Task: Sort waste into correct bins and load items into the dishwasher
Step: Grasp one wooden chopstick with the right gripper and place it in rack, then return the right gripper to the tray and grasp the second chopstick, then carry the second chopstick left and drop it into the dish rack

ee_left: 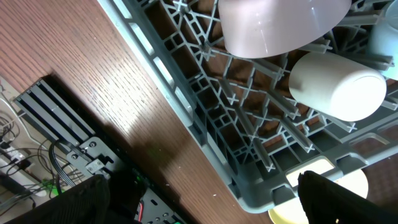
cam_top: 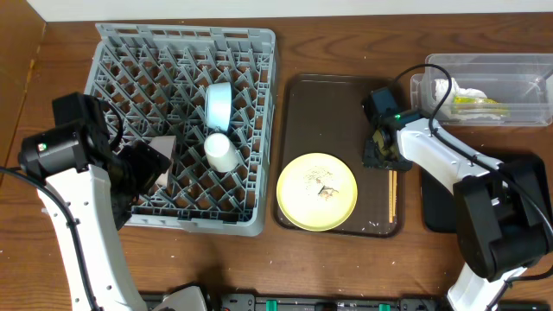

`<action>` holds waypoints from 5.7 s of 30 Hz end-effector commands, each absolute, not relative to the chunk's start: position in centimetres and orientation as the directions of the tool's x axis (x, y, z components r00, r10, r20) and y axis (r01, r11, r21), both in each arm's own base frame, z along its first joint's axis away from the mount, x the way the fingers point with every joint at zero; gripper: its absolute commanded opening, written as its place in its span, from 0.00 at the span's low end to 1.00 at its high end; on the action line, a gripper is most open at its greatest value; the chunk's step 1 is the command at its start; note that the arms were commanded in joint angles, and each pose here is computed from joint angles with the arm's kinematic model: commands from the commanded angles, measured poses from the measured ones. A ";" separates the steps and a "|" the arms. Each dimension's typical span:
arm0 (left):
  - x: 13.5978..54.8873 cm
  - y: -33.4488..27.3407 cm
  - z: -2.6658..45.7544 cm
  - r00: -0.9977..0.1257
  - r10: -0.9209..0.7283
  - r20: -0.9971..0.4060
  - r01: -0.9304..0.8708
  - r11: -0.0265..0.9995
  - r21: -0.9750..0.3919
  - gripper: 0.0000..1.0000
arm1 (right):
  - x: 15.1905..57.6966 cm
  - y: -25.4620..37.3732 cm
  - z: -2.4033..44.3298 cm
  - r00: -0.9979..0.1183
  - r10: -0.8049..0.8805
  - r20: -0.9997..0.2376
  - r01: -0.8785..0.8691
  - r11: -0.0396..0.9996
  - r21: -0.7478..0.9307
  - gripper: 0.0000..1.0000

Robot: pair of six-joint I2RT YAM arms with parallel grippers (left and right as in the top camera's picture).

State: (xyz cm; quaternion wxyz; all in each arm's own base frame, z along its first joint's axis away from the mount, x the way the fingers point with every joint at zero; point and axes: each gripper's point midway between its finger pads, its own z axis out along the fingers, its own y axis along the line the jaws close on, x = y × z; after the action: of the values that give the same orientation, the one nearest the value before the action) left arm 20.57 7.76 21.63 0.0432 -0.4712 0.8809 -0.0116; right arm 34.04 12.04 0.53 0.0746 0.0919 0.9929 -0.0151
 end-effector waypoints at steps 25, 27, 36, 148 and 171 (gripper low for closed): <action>20.3 8.1 21.7 -0.557 -0.828 -0.072 -0.827 0.560 -0.045 0.98 | 34.2 12.5 0.3 -0.974 0.169 -0.152 0.168 0.986 0.020 0.01; 20.3 8.1 21.7 -0.557 -0.828 -0.072 -0.827 0.560 -0.045 0.98 | 35.1 12.9 1.9 -0.971 0.170 -0.169 0.167 0.986 0.031 0.01; 20.3 8.1 21.7 -0.557 -0.828 -0.072 -0.827 0.560 -0.045 0.98 | 40.6 19.5 13.1 -0.947 0.158 -0.280 0.060 0.943 0.328 0.01; 20.3 8.1 21.7 -0.557 -0.828 -0.072 -0.827 0.560 -0.045 0.98 | 36.3 15.1 0.2 -0.985 0.154 -0.080 0.135 0.971 0.199 0.01; 20.3 8.1 21.7 -0.557 -0.828 -0.072 -0.827 0.560 -0.045 0.98 | 41.1 40.5 17.0 -0.920 0.175 -0.351 -0.139 0.692 0.709 0.01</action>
State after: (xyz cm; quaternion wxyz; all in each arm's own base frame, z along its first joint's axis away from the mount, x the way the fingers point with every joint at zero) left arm 20.57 7.76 21.63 0.0432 -0.4710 0.8810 -0.0114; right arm 41.63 39.18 18.81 0.2140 -0.0188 0.8897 0.4029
